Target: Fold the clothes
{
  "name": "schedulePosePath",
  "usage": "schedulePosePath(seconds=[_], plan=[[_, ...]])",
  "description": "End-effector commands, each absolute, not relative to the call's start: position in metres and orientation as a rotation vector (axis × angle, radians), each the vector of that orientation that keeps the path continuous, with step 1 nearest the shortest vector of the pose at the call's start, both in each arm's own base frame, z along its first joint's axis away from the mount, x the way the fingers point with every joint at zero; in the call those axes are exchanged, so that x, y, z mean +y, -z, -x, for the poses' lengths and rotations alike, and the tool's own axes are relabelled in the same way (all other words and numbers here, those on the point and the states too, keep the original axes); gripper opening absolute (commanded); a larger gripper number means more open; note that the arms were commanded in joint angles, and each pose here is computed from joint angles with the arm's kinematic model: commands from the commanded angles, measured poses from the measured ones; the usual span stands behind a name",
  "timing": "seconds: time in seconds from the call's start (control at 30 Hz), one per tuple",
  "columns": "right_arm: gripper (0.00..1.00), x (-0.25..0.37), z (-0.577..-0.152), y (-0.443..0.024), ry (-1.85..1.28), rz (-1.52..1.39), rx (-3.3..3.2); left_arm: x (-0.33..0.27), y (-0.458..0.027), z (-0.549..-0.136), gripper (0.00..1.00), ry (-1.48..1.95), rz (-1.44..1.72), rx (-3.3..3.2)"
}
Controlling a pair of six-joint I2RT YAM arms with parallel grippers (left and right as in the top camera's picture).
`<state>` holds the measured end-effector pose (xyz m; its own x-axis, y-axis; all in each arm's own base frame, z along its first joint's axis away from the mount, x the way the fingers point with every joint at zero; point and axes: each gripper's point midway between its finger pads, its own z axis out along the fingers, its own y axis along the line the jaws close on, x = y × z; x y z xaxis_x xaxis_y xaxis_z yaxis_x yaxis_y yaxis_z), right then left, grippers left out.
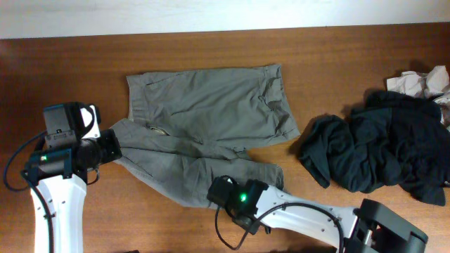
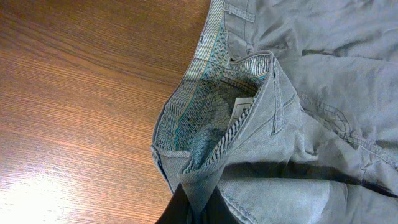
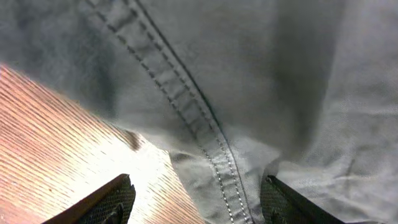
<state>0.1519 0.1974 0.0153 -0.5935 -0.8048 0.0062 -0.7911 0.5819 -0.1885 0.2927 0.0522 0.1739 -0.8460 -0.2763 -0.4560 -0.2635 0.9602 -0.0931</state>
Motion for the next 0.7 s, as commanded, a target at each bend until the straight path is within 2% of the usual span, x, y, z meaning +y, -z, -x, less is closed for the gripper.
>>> schedulePosePath(seconds=[0.0,0.13,0.27,0.47,0.53,0.67], plan=[[0.70,0.190,-0.157,-0.012,0.344,1.311,2.714,0.050,-0.180,-0.298,0.00,0.054,0.384,2.609],[0.64,0.188,-0.163,-0.014,0.378,1.242,2.707,0.050,-0.180,-0.298,0.01,0.055,0.383,2.609],[0.51,0.190,-0.166,-0.011,0.363,1.225,2.692,0.050,-0.180,-0.298,0.01,0.055,0.383,2.609],[0.19,0.184,-0.168,-0.011,0.412,1.196,2.684,0.050,-0.180,-0.298,0.01,0.055,0.383,2.609],[0.04,0.181,-0.169,-0.012,0.432,1.194,2.686,0.050,-0.180,-0.298,0.01,0.055,0.383,2.609],[0.04,0.169,-0.181,-0.033,0.568,1.058,2.664,0.050,-0.180,-0.298,0.00,0.055,0.383,2.609]])
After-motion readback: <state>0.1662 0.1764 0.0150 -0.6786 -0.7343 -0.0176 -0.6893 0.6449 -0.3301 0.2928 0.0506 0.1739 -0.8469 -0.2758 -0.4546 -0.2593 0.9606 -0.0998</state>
